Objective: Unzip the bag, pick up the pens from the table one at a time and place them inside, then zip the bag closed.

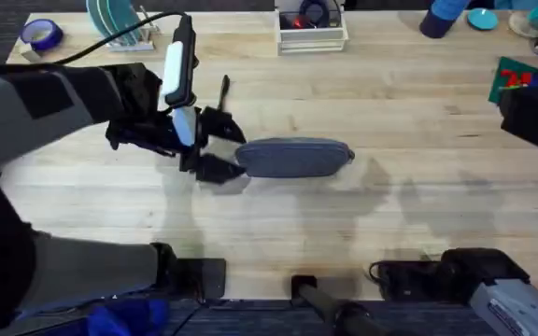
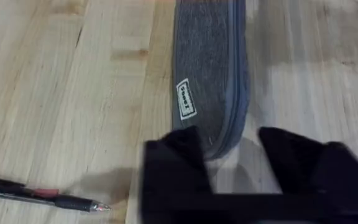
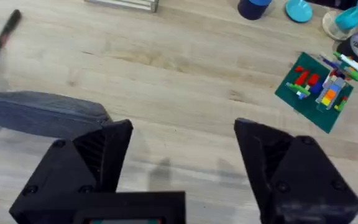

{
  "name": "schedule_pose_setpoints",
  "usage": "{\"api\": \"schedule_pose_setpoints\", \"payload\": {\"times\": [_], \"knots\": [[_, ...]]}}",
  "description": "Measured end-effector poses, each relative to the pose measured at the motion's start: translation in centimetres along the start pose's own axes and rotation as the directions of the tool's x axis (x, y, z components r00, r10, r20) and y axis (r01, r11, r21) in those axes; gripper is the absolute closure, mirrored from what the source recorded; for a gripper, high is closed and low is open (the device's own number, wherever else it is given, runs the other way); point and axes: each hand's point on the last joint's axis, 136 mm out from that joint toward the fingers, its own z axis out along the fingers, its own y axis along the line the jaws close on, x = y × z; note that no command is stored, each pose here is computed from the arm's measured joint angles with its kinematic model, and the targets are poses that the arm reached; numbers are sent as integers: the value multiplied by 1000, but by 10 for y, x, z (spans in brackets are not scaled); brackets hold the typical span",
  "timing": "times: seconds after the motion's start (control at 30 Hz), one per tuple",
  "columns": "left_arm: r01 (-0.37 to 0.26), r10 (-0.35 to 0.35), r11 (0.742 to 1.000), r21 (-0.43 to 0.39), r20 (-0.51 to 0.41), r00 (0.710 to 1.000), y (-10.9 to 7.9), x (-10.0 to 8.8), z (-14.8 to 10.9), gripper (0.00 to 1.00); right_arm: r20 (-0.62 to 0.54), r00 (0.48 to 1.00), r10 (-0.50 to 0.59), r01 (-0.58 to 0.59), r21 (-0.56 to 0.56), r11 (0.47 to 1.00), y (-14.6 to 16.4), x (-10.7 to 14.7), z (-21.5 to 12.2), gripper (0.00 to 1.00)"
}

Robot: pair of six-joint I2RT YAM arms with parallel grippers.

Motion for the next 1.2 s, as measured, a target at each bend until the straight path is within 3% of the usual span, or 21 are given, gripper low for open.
{"api": "schedule_pose_setpoints", "payload": {"times": [0.1,0.13,0.4,0.67,0.7,0.9,1.2], "knots": [[-9,9,1000,-6,3,1000,2,-1,0,887,0,1000,0,0,0,1000,0,0,0,4],[-15,15,1000,-7,5,1000,2,-1,0,938,0,1000,0,0,0,1000,0,0,0,5],[-16,16,1000,-7,5,1000,2,-1,0,956,1,1000,-20,20,-3,1000,1,0,0,5],[-16,16,1000,-7,5,1000,2,-1,0,958,30,973,-227,229,-69,971,13,-2,0,5],[-16,16,1000,-7,6,1000,2,-1,0,958,51,952,-302,306,-107,946,20,-2,0,5],[-16,16,1000,-7,6,1000,2,-1,0,958,54,901,-430,430,-222,875,40,18,18,5],[-16,16,1000,-7,6,1000,2,-1,0,958,107,826,-554,553,-344,759,62,41,33,5]]}}
